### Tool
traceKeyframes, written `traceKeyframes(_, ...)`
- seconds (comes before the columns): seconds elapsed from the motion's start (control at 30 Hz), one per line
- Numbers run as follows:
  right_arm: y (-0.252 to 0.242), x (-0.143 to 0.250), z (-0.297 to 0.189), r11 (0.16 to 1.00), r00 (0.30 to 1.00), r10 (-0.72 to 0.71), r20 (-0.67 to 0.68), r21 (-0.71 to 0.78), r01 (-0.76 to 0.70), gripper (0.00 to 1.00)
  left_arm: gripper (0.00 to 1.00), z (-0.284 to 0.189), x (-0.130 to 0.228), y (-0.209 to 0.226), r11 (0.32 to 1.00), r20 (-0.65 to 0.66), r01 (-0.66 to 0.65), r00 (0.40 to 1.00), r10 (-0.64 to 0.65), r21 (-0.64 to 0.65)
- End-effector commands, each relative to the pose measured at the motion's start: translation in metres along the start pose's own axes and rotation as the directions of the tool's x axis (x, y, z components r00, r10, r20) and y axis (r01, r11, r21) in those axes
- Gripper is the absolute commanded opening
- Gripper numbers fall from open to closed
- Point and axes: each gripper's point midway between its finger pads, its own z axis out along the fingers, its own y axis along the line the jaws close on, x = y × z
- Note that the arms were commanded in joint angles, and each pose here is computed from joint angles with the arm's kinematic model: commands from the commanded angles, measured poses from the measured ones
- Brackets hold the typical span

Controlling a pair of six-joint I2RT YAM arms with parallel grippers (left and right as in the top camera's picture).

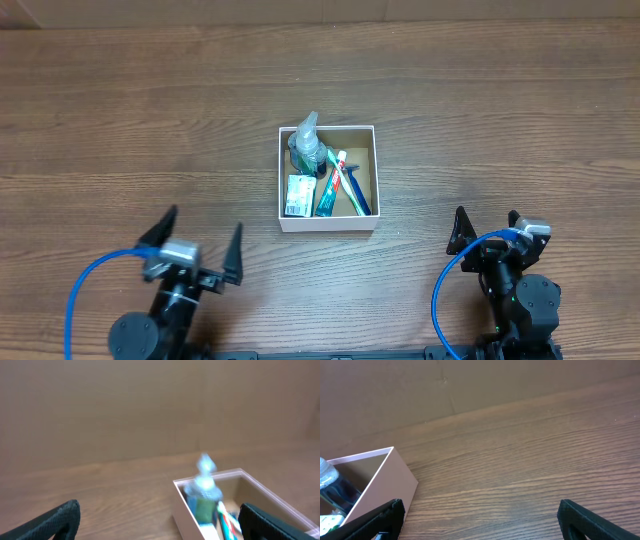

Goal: Pack container

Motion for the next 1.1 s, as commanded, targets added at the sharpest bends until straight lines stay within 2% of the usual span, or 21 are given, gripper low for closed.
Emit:
traceKeyframes(0.0,-0.002,0.0,0.0,1.0,1.0,-0.002,0.006,0.01,0.002,1.0,1.0,0.008,0.028,-0.018,0.985,-0.011,-0.13,0.991,0.132,0.117)
traceKeyframes(0.27,-0.002,0.0,0.0,1.0,1.0,-0.003,0.006,0.009,0.003,1.0,1.0,0.021,0.077,0.0,0.997,-0.093,-0.076,0.993,0.079,0.033)
traceKeyframes(0.43,-0.002,0.0,0.0,1.0,1.0,-0.002,0.006,0.01,0.002,1.0,1.0,0.022,0.081,0.031,0.988,-0.081,0.005,0.997,-0.018,-0.155)
traceKeyframes(0.63,-0.002,0.0,0.0,1.0,1.0,-0.002,0.006,0.01,0.002,1.0,1.0,0.014,0.081,0.063,0.933,-0.039,0.101,0.992,-0.122,-0.345)
traceKeyframes(1.07,-0.002,0.0,0.0,1.0,1.0,-0.002,0.006,0.01,0.002,1.0,1.0,0.014,0.081,0.065,0.93,-0.036,0.1,0.992,-0.121,-0.353)
